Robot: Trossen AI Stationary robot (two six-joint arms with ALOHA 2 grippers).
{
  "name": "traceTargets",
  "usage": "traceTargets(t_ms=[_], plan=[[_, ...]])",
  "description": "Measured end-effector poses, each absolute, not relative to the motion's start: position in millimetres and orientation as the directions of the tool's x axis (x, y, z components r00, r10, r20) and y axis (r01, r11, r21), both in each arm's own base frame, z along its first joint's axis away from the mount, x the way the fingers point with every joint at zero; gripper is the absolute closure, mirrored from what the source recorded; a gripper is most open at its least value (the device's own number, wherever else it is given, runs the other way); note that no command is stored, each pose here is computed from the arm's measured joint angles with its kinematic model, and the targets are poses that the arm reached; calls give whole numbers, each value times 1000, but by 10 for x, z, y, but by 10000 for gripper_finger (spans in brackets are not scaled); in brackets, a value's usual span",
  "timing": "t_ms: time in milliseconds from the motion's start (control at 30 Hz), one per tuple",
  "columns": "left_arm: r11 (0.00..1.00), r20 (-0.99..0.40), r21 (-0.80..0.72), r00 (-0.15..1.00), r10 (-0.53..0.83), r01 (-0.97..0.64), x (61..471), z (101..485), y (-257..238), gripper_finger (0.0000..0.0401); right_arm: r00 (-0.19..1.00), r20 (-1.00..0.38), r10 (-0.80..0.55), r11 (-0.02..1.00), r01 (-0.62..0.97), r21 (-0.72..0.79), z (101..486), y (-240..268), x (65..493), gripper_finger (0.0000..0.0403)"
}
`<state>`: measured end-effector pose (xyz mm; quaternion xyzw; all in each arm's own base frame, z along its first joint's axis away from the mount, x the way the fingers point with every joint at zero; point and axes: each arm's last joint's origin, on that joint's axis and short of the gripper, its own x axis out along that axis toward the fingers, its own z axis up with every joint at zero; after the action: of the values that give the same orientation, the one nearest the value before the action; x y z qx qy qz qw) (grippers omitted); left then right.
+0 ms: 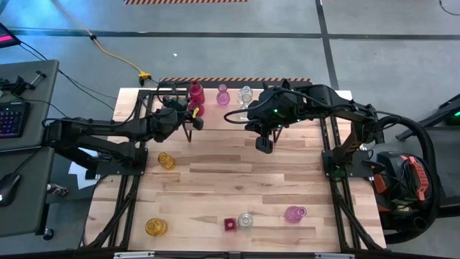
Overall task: Sort vases onto shelf
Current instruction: Put the right red vase on the shelf aligned with the other red vase
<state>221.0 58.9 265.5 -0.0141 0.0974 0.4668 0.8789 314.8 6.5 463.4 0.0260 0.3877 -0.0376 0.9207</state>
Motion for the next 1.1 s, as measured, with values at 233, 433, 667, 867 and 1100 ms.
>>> traceTargets(t_ms=[233, 433, 667, 867, 1100], plan=[[554, -236, 38, 531, 814, -832, 2191, 2610, 603, 215, 697, -716, -49, 996, 89, 19, 4634, 65, 3148, 402], [536, -248, 17, 516, 820, -844, 2175, 2597, 660, 215, 697, -716, -49, 996, 89, 18, 4634, 65, 3148, 402], [582, -271, -55, 573, 773, -811, 2175, 2592, 718, 215, 697, -716, -49, 996, 89, 19, 4634, 65, 3148, 402], [583, -274, -70, 578, 769, -809, 2172, 2591, 734, 215, 697, -716, -49, 995, 96, 25, 4634, 65, 3148, 402], [570, -280, -76, 566, 775, -818, 2167, 2582, 733, 215, 693, -719, -49, 995, 97, 26, 4631, 65, 3145, 402]])
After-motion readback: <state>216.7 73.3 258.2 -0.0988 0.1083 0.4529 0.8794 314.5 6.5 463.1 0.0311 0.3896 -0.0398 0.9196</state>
